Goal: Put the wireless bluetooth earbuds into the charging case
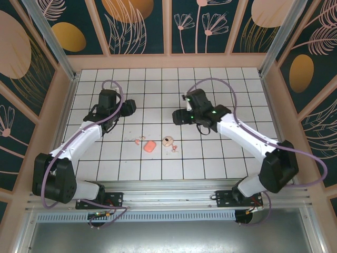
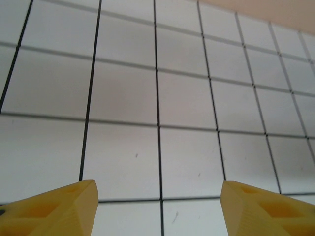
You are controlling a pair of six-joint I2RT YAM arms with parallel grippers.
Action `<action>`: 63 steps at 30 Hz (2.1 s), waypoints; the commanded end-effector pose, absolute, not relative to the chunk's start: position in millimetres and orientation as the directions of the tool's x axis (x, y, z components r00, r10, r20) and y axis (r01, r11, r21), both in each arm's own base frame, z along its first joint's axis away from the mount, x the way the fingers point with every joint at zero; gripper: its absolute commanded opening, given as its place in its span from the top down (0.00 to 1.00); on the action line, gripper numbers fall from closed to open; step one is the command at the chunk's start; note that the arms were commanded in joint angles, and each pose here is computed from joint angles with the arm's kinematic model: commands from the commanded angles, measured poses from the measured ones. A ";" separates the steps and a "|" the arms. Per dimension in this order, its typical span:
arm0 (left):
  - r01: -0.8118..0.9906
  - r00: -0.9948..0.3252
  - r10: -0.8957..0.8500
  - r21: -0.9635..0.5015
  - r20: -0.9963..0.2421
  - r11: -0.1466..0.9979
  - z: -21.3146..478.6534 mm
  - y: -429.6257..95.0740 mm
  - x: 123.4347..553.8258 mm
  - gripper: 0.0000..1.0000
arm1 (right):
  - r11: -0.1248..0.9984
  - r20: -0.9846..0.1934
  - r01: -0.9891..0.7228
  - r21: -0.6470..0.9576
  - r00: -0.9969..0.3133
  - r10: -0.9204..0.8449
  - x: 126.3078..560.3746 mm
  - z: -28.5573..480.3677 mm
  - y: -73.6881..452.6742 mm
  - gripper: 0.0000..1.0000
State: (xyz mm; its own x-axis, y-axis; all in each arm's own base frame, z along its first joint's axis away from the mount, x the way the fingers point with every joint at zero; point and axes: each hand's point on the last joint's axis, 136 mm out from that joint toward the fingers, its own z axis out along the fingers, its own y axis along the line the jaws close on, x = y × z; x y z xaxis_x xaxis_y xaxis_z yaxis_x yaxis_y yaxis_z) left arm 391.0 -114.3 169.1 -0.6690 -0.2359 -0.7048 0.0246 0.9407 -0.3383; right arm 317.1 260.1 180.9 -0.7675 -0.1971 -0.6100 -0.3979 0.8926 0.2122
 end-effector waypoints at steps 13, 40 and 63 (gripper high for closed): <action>-0.013 -0.778 -0.217 -0.330 -0.590 0.944 131.2 -110.8 359.4 0.33 | 0.724 -0.254 -0.690 -0.005 -0.699 -0.668 247.2 58.3 306.6 0.22; 0.010 -0.780 -0.213 -0.354 -0.588 0.935 128.7 -115.4 354.5 0.32 | 0.727 -0.275 -0.686 0.006 -0.700 -0.659 287.3 18.8 322.0 0.23; 0.271 -0.857 -0.051 -0.533 -0.513 0.802 163.2 -170.3 326.5 0.38 | 0.763 -0.770 -0.637 0.106 -0.539 -0.342 301.2 147.5 331.4 0.51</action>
State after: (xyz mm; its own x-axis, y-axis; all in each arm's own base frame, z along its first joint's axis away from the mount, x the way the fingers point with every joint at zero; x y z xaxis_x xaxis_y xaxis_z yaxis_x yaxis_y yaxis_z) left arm 339.0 -152.9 144.3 -0.8452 -0.1194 -0.5209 0.1687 0.8653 -0.4721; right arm 285.6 315.9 90.7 -0.6367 -0.4960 -0.5905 -0.6526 0.7544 0.0700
